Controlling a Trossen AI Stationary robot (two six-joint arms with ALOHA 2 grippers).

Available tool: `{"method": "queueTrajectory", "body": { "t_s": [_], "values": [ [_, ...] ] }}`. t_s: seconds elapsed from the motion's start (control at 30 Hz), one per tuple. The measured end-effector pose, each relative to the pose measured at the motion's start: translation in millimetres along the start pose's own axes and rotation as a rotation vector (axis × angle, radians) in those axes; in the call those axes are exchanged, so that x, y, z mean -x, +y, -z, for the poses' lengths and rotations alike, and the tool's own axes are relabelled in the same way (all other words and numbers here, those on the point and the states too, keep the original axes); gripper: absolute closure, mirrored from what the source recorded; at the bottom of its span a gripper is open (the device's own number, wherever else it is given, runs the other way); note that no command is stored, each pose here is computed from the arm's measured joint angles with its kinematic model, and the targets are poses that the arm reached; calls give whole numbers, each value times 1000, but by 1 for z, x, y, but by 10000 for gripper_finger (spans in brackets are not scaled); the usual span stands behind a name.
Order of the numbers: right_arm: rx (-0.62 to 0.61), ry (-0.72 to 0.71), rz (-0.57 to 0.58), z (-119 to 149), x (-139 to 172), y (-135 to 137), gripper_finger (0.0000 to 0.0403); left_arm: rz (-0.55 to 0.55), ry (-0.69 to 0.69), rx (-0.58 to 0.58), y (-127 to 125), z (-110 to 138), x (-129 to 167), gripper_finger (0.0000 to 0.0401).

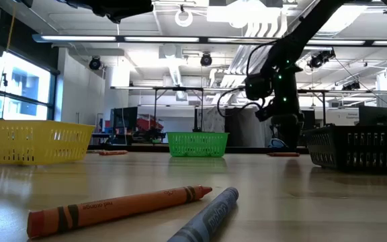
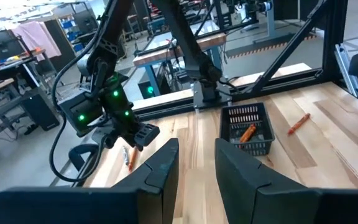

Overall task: Sort crayons
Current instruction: Put the orange crayon into the black basket

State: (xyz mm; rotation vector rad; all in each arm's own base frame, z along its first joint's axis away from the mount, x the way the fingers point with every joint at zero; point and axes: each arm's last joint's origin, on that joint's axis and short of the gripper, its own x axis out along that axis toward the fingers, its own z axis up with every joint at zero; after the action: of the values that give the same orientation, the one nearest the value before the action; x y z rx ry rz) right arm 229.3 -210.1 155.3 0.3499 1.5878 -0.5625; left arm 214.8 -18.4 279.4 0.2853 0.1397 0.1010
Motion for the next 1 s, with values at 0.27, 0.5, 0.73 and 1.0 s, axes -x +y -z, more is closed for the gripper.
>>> {"method": "queueTrajectory", "body": {
  "t_s": [0.27, 0.5, 0.73, 1.0],
  "values": [
    [34, -32, 1, -6, -6, -4, 275, 2, 4, -1, 0, 0, 0, 311],
    [57, -54, -46, -7, -6, -3, 275, 2, 5, -1, 0, 1, 0, 311],
    [82, -72, -43, -9, -6, -3, 275, 3, 6, -1, 0, 1, 0, 311],
    [94, -48, -48, -13, -19, -4, 275, 6, 21, -4, -1, 2, 0, 311]
  ]
}}
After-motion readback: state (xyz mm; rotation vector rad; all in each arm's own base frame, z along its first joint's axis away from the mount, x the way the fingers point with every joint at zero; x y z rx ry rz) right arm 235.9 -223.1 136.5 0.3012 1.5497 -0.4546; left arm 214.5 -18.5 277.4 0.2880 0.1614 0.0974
